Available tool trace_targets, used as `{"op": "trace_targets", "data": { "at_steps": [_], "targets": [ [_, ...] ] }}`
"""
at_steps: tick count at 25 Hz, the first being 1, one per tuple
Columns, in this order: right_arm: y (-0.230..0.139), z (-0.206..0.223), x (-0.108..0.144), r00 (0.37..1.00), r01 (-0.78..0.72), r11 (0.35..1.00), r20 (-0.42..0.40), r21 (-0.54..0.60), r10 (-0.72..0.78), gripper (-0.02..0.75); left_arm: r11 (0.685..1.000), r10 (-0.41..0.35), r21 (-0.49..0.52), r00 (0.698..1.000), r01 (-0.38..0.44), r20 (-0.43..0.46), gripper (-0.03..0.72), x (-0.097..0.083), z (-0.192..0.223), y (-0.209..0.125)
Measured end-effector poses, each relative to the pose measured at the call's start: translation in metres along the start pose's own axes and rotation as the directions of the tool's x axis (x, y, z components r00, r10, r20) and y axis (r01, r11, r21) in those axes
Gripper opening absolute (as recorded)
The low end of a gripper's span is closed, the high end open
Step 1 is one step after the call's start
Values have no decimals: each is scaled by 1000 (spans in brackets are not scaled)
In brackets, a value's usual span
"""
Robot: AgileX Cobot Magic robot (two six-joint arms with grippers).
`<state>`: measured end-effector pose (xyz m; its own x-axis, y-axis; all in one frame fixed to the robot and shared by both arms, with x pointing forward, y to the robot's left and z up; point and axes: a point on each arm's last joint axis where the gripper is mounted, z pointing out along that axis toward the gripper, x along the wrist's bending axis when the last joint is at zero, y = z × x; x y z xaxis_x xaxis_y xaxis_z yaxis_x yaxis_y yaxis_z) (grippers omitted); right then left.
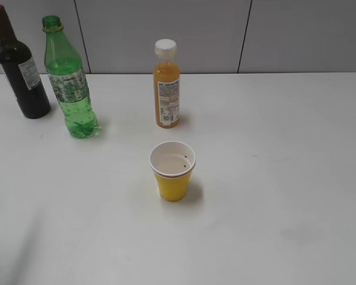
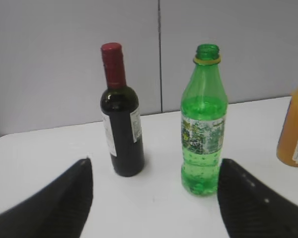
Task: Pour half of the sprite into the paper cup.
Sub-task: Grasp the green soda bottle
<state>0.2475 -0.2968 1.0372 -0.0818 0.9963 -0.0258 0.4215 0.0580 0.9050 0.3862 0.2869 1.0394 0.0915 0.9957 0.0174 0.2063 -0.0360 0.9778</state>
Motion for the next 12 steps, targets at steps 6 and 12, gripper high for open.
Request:
{"op": "trace_targets", "data": {
  "at_steps": [6,12],
  "targets": [
    [0,0,0,1000,0,1000,0,0,0,592,997,72,-1,996,-72,54,591,-14,31,-10],
    [0,0,0,1000,0,1000,0,0,0,592,997,75,-20,995,-74,67,592,-22,63,-24]
  ]
}}
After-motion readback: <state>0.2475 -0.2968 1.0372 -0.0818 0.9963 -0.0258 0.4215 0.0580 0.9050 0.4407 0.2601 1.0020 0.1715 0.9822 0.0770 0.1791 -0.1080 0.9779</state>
